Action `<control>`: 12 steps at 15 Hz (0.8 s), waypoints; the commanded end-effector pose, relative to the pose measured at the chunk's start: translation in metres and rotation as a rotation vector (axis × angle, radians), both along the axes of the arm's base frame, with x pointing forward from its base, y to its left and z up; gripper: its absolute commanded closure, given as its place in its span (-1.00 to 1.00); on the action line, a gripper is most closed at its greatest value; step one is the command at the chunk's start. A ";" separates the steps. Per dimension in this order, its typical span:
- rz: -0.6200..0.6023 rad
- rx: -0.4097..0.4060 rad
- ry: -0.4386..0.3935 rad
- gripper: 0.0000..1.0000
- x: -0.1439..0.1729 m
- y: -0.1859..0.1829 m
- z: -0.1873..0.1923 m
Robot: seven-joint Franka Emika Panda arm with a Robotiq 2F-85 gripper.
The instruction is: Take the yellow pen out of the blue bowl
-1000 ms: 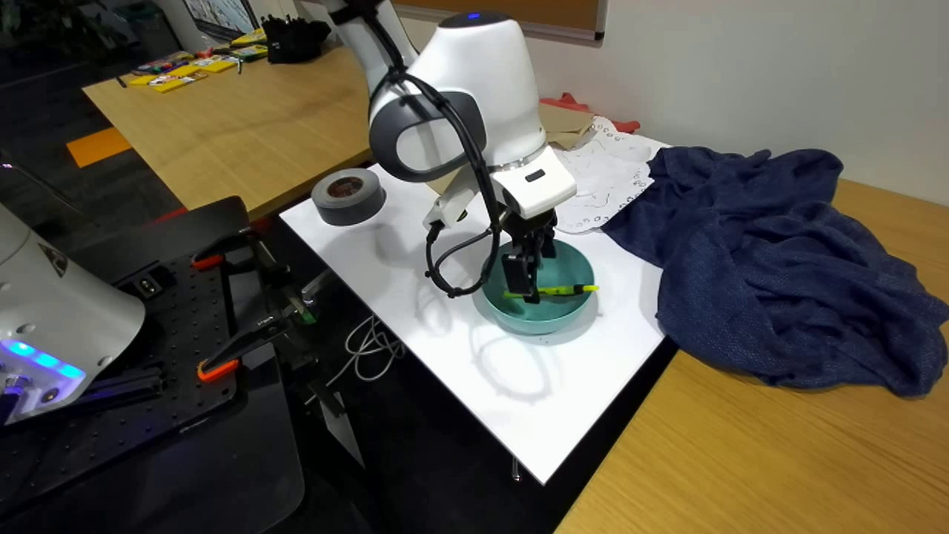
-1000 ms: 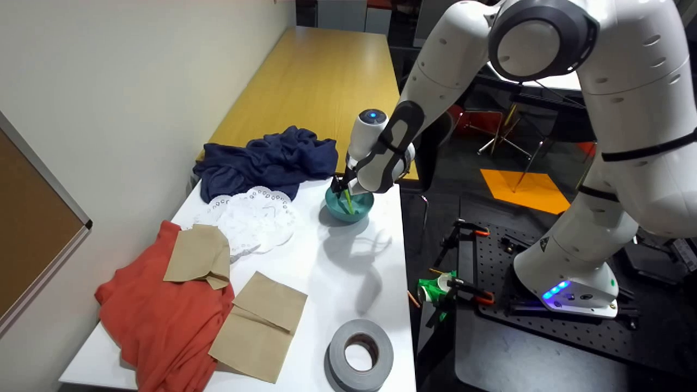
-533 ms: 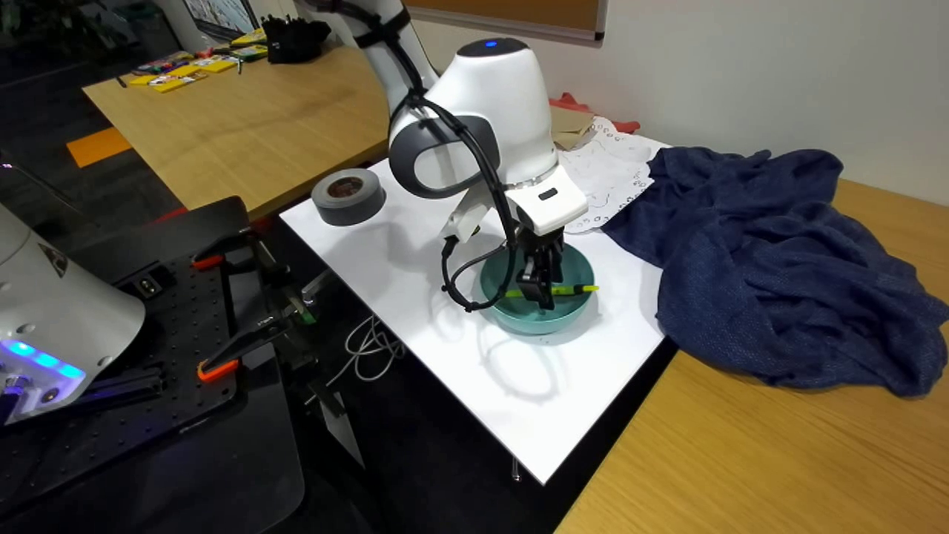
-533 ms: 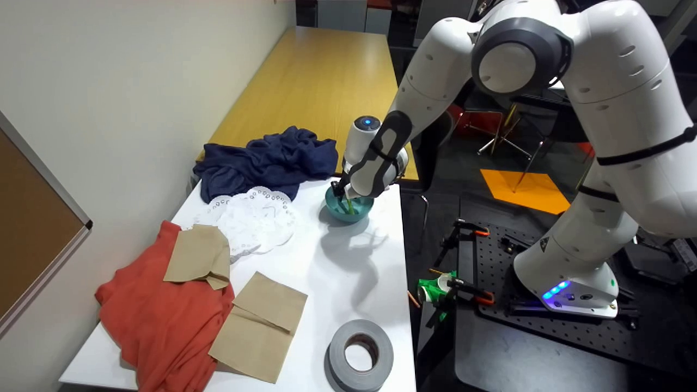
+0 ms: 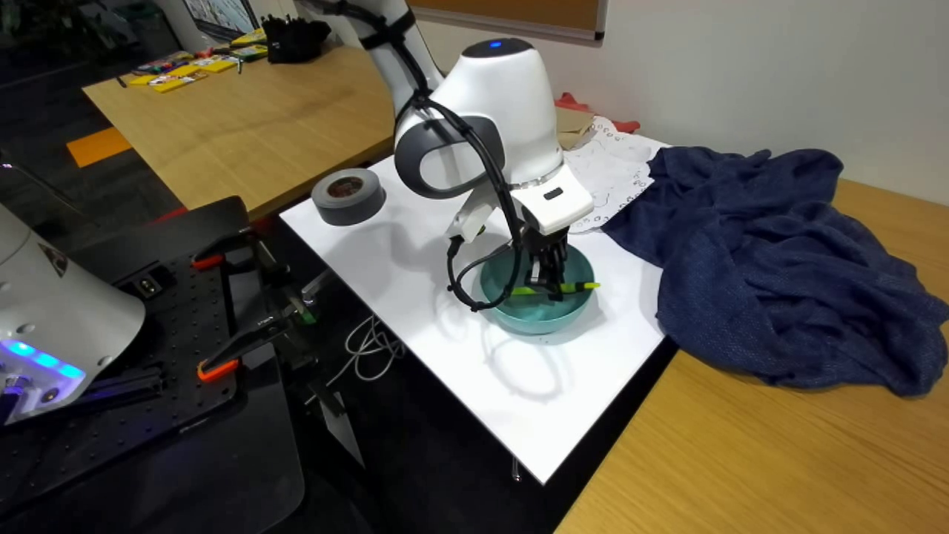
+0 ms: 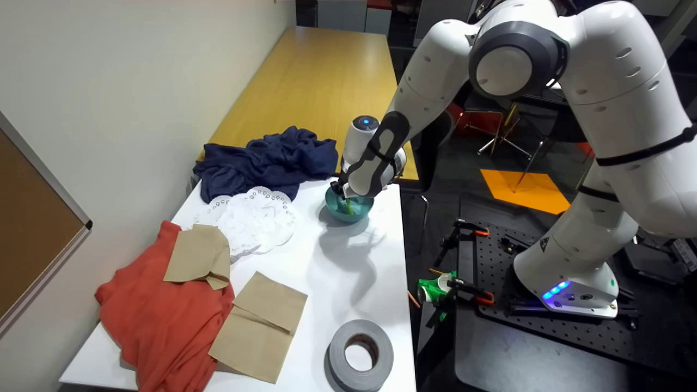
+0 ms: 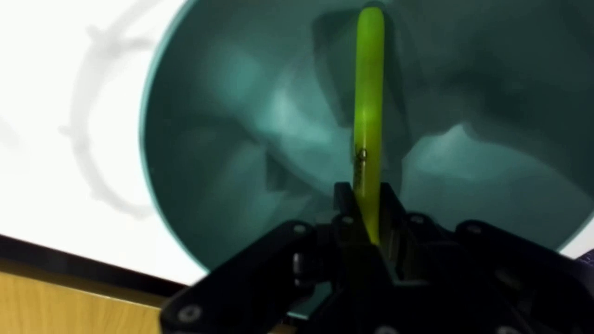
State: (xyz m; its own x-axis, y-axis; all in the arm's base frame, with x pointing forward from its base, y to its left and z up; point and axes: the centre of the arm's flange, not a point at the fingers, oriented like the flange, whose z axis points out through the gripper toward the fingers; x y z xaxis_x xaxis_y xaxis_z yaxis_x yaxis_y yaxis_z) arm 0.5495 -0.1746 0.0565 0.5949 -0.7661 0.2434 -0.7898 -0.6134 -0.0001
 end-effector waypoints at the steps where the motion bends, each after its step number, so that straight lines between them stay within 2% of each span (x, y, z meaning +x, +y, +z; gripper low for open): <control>1: 0.017 -0.017 -0.021 0.93 -0.009 0.009 0.030; 7: 0.075 -0.109 -0.098 0.93 -0.017 0.037 0.098; 12: 0.212 -0.094 -0.143 0.93 -0.020 0.098 0.138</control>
State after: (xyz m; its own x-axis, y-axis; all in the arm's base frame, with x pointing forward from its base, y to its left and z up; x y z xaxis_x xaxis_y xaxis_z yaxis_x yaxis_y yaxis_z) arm 0.5474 -0.1129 0.1614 0.6496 -0.6569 0.3827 -0.7053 -0.7086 -0.0193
